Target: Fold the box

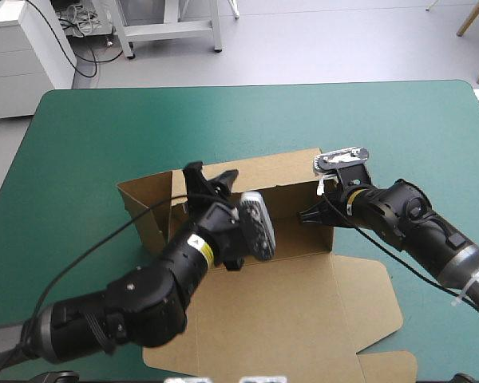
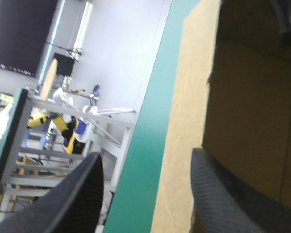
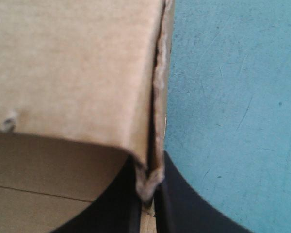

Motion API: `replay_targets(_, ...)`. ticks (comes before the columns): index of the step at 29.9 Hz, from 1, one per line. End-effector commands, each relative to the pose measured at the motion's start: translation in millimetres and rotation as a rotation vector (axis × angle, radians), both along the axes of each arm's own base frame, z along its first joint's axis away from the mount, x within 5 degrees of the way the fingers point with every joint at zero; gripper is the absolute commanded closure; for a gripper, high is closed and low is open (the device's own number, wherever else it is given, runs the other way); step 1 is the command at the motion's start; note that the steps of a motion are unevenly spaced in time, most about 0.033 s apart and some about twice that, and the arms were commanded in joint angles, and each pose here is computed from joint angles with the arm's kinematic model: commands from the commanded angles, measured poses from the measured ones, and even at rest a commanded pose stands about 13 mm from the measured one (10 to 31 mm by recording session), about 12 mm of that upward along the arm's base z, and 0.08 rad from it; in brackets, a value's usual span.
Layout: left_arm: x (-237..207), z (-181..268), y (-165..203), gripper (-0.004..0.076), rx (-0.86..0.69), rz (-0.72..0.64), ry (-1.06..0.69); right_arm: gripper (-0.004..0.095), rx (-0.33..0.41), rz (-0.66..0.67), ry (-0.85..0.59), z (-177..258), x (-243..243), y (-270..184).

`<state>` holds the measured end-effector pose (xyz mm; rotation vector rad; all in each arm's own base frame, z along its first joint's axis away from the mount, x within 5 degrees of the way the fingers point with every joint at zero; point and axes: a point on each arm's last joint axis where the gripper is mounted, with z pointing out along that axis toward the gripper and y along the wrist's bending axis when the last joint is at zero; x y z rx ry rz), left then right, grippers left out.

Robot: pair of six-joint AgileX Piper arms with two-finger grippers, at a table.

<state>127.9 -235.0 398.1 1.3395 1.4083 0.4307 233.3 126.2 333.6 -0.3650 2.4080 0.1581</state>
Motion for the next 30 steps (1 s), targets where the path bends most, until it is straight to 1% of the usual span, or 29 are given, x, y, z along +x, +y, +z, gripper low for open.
replay_targets(1, 21, 39, 25, 0.0335, -0.105, 0.062, 0.061, 0.0928, 0.021, -0.021, -0.090, 32, 1, -8)
replay_targets(3, 35, 50, 39, 0.0337, -0.126, 0.099, 0.129, 0.0928, 0.020, -0.049, -0.083, 39, 4, -14)
replay_targets(5, 46, 60, 53, 0.0370, -0.162, 0.139, 0.177, 0.0928, 0.002, -0.082, -0.055, 46, 5, -23)
replay_targets(8, 62, 70, 73, 0.0482, -0.248, 0.218, 0.209, 0.0928, -0.036, -0.106, 0.030, 51, 11, -37)
replay_targets(10, 72, 74, 87, 0.0548, -0.297, 0.280, 0.219, 0.0928, -0.048, -0.114, 0.087, 52, 17, -45)
replay_targets(11, 76, 75, 93, 0.0590, -0.334, 0.302, 0.227, 0.0929, -0.048, -0.110, 0.119, 53, 21, -48)
replay_targets(13, 83, 73, 105, 0.0649, -0.387, 0.346, 0.263, 0.0929, -0.052, -0.111, 0.163, 52, 31, -54)
replay_targets(16, 88, 68, 120, 0.0727, -0.466, 0.399, 0.334, 0.0929, -0.043, -0.109, 0.177, 50, 49, -59)
replay_targets(20, 85, 63, 138, 0.0731, -0.557, 0.413, 0.308, 0.0929, -0.062, -0.112, 0.227, 33, 72, -59)
replay_targets(23, 70, 52, 151, 0.0731, -0.600, 0.401, 0.280, 0.0929, -0.090, -0.090, 0.274, 16, 90, -56)
replay_targets(26, 50, 26, 160, 0.0731, -0.588, 0.405, 0.310, 0.0929, -0.110, -0.079, 0.328, -5, 108, -52)
replay_targets(30, 16, -13, 175, 0.0731, -0.638, 0.386, 0.329, 0.0929, -0.139, -0.054, 0.383, -33, 130, -47)
